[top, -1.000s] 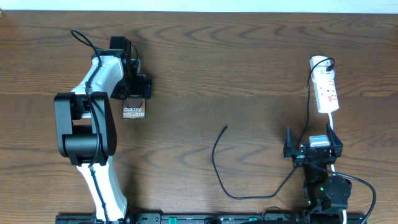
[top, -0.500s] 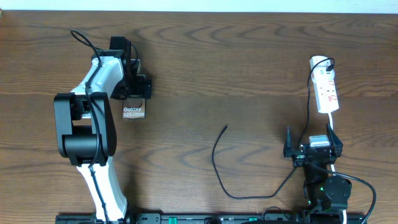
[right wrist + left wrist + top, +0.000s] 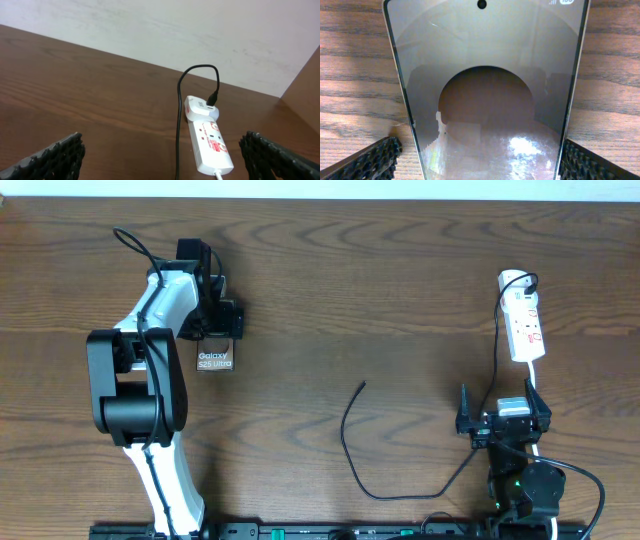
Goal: Plug charger to phone and switch on socket
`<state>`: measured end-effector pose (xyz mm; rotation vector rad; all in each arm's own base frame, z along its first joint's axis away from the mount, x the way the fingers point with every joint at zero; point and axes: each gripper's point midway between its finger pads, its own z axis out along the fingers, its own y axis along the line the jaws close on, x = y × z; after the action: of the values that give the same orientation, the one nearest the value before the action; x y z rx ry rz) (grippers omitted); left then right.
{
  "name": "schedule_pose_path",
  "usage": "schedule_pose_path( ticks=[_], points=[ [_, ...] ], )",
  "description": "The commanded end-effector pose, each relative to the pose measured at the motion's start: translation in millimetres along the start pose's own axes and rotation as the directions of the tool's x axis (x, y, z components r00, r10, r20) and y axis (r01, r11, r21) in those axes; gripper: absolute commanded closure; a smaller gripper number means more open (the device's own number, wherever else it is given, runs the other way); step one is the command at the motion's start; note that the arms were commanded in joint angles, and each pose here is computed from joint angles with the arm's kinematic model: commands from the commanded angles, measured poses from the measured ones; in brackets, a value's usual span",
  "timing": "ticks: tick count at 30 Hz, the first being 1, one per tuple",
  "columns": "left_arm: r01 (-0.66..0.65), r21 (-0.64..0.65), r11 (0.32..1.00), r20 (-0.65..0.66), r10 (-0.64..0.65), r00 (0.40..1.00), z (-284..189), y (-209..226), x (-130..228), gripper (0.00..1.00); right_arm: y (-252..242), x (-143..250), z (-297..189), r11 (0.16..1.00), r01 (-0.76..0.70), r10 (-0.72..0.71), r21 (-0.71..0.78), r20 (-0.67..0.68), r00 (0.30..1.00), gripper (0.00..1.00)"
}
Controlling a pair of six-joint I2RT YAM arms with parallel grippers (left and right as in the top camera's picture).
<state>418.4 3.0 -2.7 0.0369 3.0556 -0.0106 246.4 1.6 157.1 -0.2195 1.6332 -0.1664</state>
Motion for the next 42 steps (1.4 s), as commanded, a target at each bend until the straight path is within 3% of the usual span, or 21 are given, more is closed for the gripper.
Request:
schedule_pose_path(
  ticks=[1,3,5,15,22,42],
  points=[
    [0.005,-0.007,1.0,-0.058,-0.005,0.998,17.4,-0.5,15.8,0.01,3.0,-0.8,-0.3,1.0,0.01,-0.01,-0.011,0.004,1.0,0.01],
    [0.005,-0.007,1.0,-0.058,-0.005,0.998,17.4,-0.5,15.8,0.02,3.0,-0.8,-0.3,1.0,0.01,-0.01,-0.011,0.004,1.0,0.01],
    [0.005,-0.007,1.0,-0.058,-0.005,0.998,17.4,-0.5,15.8,0.08,3.0,-0.8,-0.3,1.0,0.01,-0.01,-0.011,0.004,1.0,0.01],
    [0.005,-0.007,1.0,-0.058,-0.005,0.998,17.4,-0.5,15.9,0.09,3.0,-0.8,-0.3,1.0,0.01,-0.01,-0.011,0.004,1.0,0.01],
    [0.005,-0.007,1.0,-0.058,-0.005,0.998,17.4,-0.5,15.9,0.26,3.1,-0.8,-0.3,1.0,0.01,-0.01,-0.011,0.004,1.0,0.01],
    [0.005,-0.007,1.0,-0.058,-0.005,0.998,17.4,-0.5,15.9,0.27,3.1,-0.8,-0.3,1.0,0.01,-0.01,-0.011,0.004,1.0,0.01]
  ],
)
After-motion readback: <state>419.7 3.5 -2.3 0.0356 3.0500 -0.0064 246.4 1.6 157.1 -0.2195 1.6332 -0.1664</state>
